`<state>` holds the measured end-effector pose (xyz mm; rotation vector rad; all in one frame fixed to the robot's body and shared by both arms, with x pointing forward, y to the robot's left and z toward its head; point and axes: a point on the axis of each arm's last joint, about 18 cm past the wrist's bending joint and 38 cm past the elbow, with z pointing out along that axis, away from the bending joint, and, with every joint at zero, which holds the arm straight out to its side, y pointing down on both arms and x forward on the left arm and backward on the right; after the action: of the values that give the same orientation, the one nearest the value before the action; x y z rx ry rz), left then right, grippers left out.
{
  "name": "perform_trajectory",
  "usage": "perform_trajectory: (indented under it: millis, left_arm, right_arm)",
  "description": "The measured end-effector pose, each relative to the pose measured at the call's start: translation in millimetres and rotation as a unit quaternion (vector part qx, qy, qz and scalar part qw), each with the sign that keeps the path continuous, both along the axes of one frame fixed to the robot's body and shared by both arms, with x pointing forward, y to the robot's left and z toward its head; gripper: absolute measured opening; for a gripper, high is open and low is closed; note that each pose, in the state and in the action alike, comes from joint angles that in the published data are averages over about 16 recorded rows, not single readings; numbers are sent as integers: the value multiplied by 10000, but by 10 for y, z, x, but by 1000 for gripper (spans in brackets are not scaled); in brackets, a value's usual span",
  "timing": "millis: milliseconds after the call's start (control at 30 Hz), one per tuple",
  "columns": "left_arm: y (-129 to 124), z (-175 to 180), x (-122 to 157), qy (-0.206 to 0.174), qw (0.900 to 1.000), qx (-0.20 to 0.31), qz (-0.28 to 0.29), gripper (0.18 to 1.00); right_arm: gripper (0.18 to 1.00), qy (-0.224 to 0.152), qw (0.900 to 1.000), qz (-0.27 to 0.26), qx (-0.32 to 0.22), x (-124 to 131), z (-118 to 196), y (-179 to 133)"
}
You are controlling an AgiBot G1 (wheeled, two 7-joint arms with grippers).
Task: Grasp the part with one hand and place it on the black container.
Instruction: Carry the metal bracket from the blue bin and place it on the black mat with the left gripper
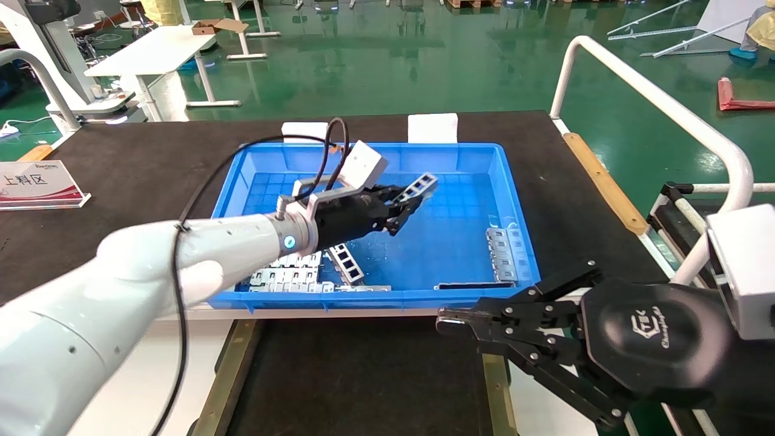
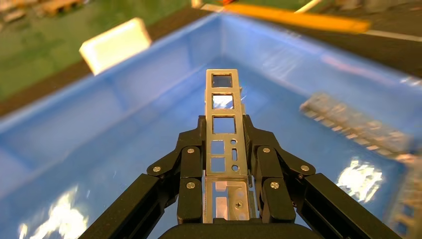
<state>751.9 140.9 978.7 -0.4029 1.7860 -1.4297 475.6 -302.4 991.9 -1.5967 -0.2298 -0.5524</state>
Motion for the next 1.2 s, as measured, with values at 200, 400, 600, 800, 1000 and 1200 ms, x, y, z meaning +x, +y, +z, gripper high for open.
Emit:
perform_trajectory:
  millis: [200, 400, 600, 800, 1000, 1200]
  left_arm:
    - [130, 192, -275, -256, 9969, 99, -733, 321]
    - [324, 243, -637, -445, 9886, 227, -1422, 321]
    - [469, 70, -1005, -374, 9805, 344, -1897, 321]
    - [531, -361, -1323, 76, 9773, 332, -2089, 321]
    - [540, -936, -1510, 804, 9788, 39, -1881, 321]
    - [509, -1501, -1492, 1542, 9786, -547, -1249, 321]
  right_arm:
    - [193, 0, 10000, 0, 0, 0, 0, 0]
    - [191, 0, 10000, 0, 0, 0, 0, 0]
    - [191, 0, 10000, 0, 0, 0, 0, 0]
    - [191, 0, 10000, 0, 0, 0, 0, 0]
    - [191, 0, 10000, 0, 0, 0, 0, 0]
    - [191, 0, 10000, 0, 0, 0, 0, 0]
